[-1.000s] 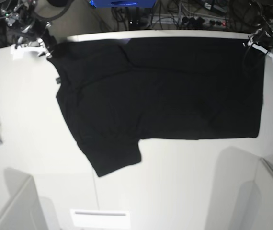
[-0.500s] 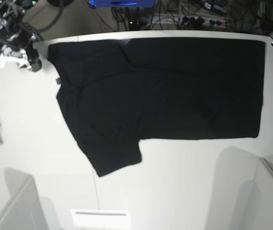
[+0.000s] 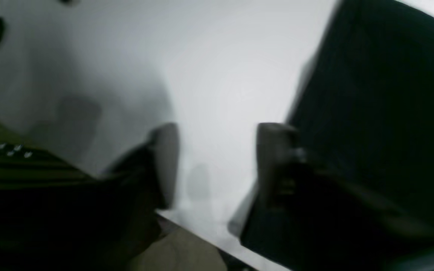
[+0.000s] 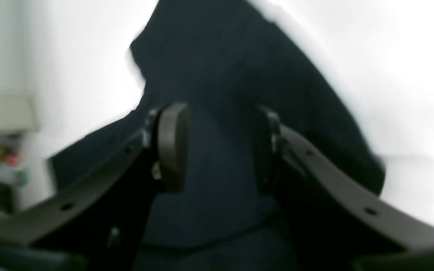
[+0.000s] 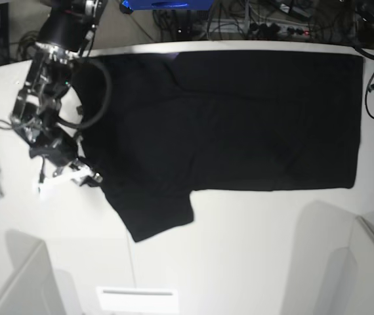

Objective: Fold the T-shirt properly
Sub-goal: 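Reach the right gripper to the opposite sleeve and grasp it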

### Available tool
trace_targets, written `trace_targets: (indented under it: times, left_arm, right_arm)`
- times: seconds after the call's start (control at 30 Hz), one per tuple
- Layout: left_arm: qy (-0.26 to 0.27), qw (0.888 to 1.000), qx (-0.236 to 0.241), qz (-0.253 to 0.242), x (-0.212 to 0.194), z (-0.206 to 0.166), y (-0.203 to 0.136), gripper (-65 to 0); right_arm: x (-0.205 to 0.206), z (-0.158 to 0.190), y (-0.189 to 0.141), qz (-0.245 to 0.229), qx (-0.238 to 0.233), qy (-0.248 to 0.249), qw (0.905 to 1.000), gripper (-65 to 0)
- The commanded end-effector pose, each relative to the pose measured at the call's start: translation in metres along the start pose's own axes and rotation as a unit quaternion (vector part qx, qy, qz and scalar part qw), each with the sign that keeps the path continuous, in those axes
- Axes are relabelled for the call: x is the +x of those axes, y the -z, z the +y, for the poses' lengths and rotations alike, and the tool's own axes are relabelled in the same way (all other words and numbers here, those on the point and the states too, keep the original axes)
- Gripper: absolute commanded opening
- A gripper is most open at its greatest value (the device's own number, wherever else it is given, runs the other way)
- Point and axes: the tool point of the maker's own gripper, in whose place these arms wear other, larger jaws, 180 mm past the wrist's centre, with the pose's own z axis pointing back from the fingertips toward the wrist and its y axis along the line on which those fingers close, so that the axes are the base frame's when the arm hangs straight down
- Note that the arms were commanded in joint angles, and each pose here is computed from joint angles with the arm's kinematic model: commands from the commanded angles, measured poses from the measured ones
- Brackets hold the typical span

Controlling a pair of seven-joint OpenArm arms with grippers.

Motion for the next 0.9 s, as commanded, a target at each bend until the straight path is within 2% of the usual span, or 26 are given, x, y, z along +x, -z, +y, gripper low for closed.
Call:
trace_targets:
  times: [0.0, 0.03, 0.07, 0.17, 0.2, 0.33, 0.43, 0.57, 0.73, 0.87]
  left_arm:
    - [0.011, 1.000, -0.001, -0.022, 0.015, -0.001, -0.002, -54.6]
    - [0.013, 1.000, -0.006, -0.020, 0.014, -0.005, -0.001, -61.4]
    - [0.016, 1.000, -0.010, -0.020, 0.014, -0.008, 0.000, -65.0]
    - [0.017, 1.000, -0.013, -0.019, 0.014, -0.011, 0.001, -65.0]
    - [0.017, 1.000, -0.013, -0.019, 0.014, -0.011, 0.001, -65.0]
    - [0.020, 1.000, -0.012, -0.015, 0.011, -0.009, 0.000, -65.0]
    - [0.021, 1.000, -0.009, -0.013, 0.010, -0.007, 0.000, -65.0]
    - [0.022, 1.000, -0.008, -0.012, 0.009, -0.007, 0.000, -65.0]
    - [0.020, 1.000, -0.009, -0.014, 0.011, -0.008, 0.000, -65.0]
    - [0.020, 1.000, -0.009, -0.014, 0.010, -0.007, 0.000, -65.0]
  right_arm:
    - [0.022, 0.011, 0.005, -0.025, 0.005, -0.019, 0.9995, -38.1]
    - [0.035, 0.010, 0.012, -0.037, -0.007, -0.033, 0.9987, -38.0]
    - [0.046, 0.012, 0.022, -0.042, -0.015, -0.047, 0.9979, -37.8]
    - [0.067, 0.009, 0.051, -0.034, -0.031, -0.065, 0.9969, -37.2]
    - [0.073, 0.010, 0.060, -0.029, -0.032, -0.076, 0.9962, -35.3]
    - [0.090, 0.007, 0.093, -0.008, -0.027, -0.103, 0.9943, -21.2]
    - [0.091, -0.001, 0.115, 0.017, -0.025, -0.098, 0.9947, -21.2]
    - [0.079, -0.023, 0.133, 0.026, -0.040, -0.081, 0.9956, -23.6]
    - [0.051, -0.023, 0.148, 0.042, -0.055, -0.158, 0.9849, -24.3]
    - [0.040, -0.017, 0.151, 0.054, -0.052, -0.169, 0.9829, -24.5]
